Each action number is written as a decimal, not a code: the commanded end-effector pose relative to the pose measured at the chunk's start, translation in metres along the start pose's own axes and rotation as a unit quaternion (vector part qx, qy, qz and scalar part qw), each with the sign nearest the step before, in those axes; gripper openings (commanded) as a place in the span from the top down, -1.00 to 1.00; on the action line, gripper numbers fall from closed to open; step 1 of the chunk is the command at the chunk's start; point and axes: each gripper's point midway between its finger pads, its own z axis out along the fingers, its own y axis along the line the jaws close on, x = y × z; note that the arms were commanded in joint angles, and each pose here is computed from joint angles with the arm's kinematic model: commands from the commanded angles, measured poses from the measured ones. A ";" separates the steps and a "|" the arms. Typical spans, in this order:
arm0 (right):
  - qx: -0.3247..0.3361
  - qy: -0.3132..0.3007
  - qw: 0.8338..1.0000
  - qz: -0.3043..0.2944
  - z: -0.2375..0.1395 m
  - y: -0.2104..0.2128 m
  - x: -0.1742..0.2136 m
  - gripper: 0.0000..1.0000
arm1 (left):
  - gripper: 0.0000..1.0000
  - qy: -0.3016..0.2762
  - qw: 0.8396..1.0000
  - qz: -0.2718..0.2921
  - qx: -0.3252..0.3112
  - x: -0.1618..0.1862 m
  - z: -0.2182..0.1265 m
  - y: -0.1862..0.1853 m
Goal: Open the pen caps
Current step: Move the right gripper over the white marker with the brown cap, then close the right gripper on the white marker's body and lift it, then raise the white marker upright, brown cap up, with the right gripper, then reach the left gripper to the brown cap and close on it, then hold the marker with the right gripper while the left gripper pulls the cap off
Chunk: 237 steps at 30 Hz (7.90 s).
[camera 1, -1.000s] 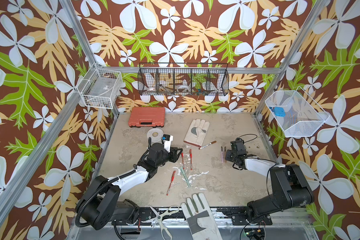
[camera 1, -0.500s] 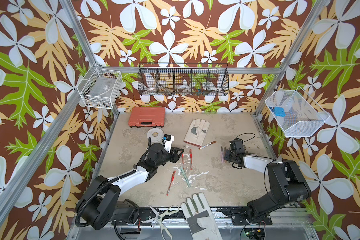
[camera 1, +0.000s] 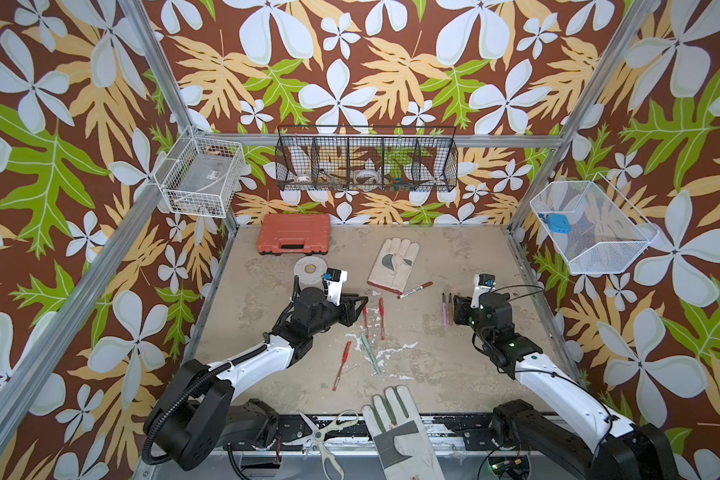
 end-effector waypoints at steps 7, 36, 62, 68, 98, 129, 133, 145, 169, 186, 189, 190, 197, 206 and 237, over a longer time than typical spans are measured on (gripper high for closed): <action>-0.091 0.060 0.993 -0.047 0.007 0.063 0.015 0.20 | 0.15 0.024 0.997 -0.068 -0.013 0.002 0.003 -0.013; 0.156 0.186 0.967 0.080 0.145 0.040 0.051 -0.10 | 0.08 0.032 0.996 -0.040 0.078 0.023 -0.015 -0.039; 0.179 0.232 0.955 0.050 0.177 0.039 0.088 0.22 | 0.07 0.022 0.998 -0.028 0.058 0.019 -0.017 -0.034; 0.163 0.239 0.956 0.043 0.167 0.037 0.099 0.47 | 0.07 0.020 0.998 -0.027 0.056 0.018 -0.017 -0.034; 0.051 0.260 0.964 -0.009 0.116 0.068 0.112 0.66 | 0.07 0.013 0.999 -0.016 0.040 0.015 -0.021 -0.030; 0.039 0.253 0.965 -0.055 0.093 0.081 0.102 0.93 | 0.07 -0.001 0.999 -0.012 0.045 0.006 -0.028 -0.036; 0.035 0.243 0.968 -0.056 0.086 0.082 0.094 0.96 | 0.07 0.000 0.999 -0.012 0.044 0.008 -0.027 -0.034; -0.184 0.102 0.974 -0.083 -0.001 0.143 0.002 0.98 | -0.09 -0.024 0.996 -0.062 0.060 0.004 -0.030 -0.037; -0.425 0.040 0.899 -0.095 -0.075 0.194 0.021 1.00 | -0.45 -0.110 0.976 -0.109 0.156 -0.022 -0.067 -0.045; -0.483 0.067 0.865 -0.121 -0.087 0.220 0.046 1.00 | -0.43 -0.093 0.967 -0.108 0.212 -0.017 -0.067 -0.061; -0.493 0.075 0.858 -0.122 -0.089 0.224 0.051 1.00 | -0.41 -0.091 0.964 -0.106 0.227 -0.018 -0.068 -0.066; -0.495 0.078 0.857 -0.124 -0.090 0.225 0.053 1.00 | -0.40 -0.093 0.962 -0.106 0.235 -0.019 -0.070 -0.068; -0.507 0.096 0.844 -0.146 -0.095 0.238 0.068 1.00 | -0.19 -0.098 0.963 -0.116 0.221 -0.020 -0.064 -0.062; -0.502 0.104 0.843 -0.163 -0.093 0.244 0.078 1.00 | 0.44 -0.096 0.960 -0.125 0.232 -0.022 -0.061 -0.063; -0.535 0.102 0.820 -0.176 -0.109 0.249 0.076 0.21 | 1.00 -0.034 0.956 -0.030 0.291 0.007 -0.056 -0.102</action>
